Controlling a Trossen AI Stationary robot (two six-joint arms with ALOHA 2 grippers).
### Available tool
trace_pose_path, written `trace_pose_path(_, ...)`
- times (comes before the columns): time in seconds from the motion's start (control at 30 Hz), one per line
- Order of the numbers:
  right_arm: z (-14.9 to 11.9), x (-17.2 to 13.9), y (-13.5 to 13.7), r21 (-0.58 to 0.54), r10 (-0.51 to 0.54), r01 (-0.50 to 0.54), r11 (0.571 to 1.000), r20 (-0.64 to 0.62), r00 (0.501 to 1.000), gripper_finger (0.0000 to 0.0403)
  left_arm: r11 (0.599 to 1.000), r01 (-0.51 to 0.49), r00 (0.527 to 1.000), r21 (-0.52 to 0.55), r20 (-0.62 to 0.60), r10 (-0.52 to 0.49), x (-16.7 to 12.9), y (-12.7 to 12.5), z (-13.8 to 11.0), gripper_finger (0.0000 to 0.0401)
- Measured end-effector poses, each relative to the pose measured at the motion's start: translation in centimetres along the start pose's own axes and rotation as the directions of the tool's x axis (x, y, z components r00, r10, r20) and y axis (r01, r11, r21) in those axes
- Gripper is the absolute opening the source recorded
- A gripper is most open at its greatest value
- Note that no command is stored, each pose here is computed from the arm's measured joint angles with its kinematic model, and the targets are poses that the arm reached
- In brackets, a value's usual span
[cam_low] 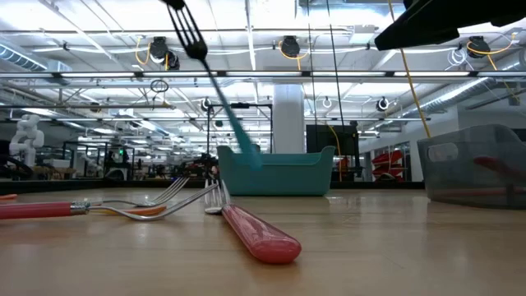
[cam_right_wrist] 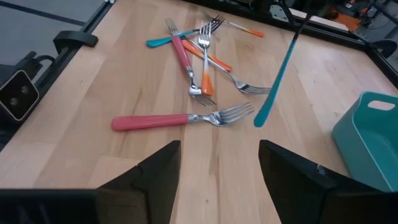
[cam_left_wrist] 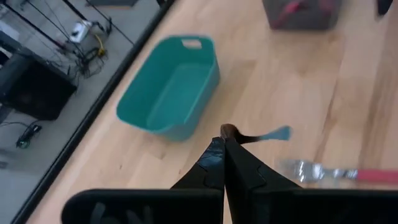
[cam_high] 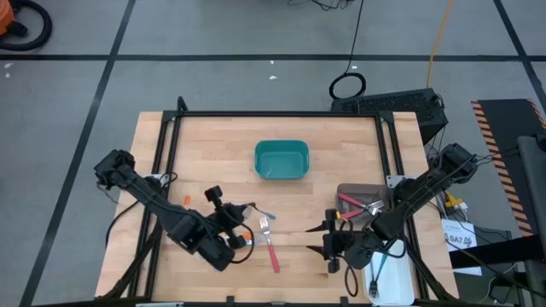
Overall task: Sort silverware by color (type)
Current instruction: Put the blue fork into the white bin
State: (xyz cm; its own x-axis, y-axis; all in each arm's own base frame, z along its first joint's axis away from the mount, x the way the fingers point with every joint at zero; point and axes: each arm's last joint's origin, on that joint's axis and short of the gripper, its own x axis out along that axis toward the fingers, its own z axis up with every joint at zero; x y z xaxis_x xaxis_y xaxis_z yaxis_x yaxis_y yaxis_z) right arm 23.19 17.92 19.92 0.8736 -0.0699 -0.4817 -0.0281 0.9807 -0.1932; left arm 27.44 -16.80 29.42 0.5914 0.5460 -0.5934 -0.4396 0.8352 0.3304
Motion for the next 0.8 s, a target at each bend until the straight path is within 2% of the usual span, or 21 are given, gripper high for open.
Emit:
trace_pose_path(0.37, 0.1, 0.1, -0.2, 0.011, -0.016, 0.016, 1.000, 0.008, 1.000, 0.0211, 0.980, 0.002, 0.978, -0.199, 0.205, 0.039, -2.4, -0.7, 1.3, 0.0000)
trace_pose_path(0.8, 0.4, -0.7, 0.2, -0.111, -0.184, 0.193, 0.975, 0.091, 0.979, 0.0258, 0.960, -0.054, 0.949, -0.275, 0.285, 0.135, 0.2, -4.2, 1.0, 0.0000)
